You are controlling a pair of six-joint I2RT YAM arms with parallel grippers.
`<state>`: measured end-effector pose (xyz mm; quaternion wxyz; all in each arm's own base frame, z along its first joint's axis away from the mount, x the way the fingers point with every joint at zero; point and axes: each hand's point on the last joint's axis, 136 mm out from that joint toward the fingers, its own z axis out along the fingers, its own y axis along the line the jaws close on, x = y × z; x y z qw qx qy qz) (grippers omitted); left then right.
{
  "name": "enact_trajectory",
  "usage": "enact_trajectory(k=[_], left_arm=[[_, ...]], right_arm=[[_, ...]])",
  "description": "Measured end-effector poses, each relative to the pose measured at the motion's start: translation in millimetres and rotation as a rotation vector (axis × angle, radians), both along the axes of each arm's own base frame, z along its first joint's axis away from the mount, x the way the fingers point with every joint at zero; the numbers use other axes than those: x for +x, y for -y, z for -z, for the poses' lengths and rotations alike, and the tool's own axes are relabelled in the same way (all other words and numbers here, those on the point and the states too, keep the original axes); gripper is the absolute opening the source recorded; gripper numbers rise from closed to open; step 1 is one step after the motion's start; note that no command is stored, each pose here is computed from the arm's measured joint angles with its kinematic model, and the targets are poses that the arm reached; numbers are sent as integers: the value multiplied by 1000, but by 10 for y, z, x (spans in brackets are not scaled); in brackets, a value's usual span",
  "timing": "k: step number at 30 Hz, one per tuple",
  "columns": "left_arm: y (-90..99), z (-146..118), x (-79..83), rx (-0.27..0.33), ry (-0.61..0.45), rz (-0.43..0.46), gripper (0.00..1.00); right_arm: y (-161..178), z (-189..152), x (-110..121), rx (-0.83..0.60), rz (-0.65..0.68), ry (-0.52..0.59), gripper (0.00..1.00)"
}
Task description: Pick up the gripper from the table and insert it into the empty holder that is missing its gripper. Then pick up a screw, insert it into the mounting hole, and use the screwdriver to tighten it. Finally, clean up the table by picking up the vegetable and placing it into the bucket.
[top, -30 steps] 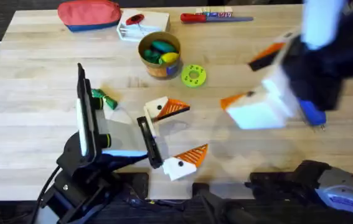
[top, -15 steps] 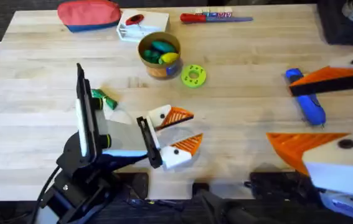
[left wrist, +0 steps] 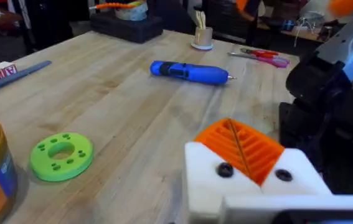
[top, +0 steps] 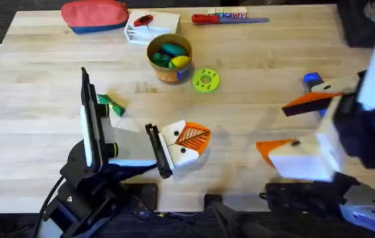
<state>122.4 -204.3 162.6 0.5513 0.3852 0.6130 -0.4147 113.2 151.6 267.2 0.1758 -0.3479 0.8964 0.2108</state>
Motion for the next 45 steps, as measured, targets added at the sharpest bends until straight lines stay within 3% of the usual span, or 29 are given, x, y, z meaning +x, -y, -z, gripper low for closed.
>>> enact_trajectory(k=[5, 10, 14, 19, 24, 25, 30, 38, 45], left_arm=[[0, 0, 0, 0, 0, 0, 6], [0, 1, 0, 0, 0, 0, 6], [0, 1, 0, 0, 0, 0, 6], [0, 1, 0, 0, 0, 0, 6], [0, 1, 0, 0, 0, 0, 6], [0, 1, 0, 0, 0, 0, 6], [0, 1, 0, 0, 0, 0, 6], [0, 1, 0, 0, 0, 0, 6], [0, 1, 0, 0, 0, 0, 6]], right_arm=[[203, 220, 482, -69, 199, 82, 992], [740, 460, 1057, -172, 499, 129, 993], [1299, 760, 1366, -288, 693, 71, 993], [1816, 1124, 1550, -397, 782, -35, 993], [2150, 1353, 1680, -462, 753, -66, 994], [2258, 1490, 1685, -507, 659, -92, 993], [2396, 1710, 1701, -553, 523, -129, 993], [2730, 1919, 1851, -569, 533, -113, 992], [2738, 2229, 1902, -523, 505, -168, 992]])
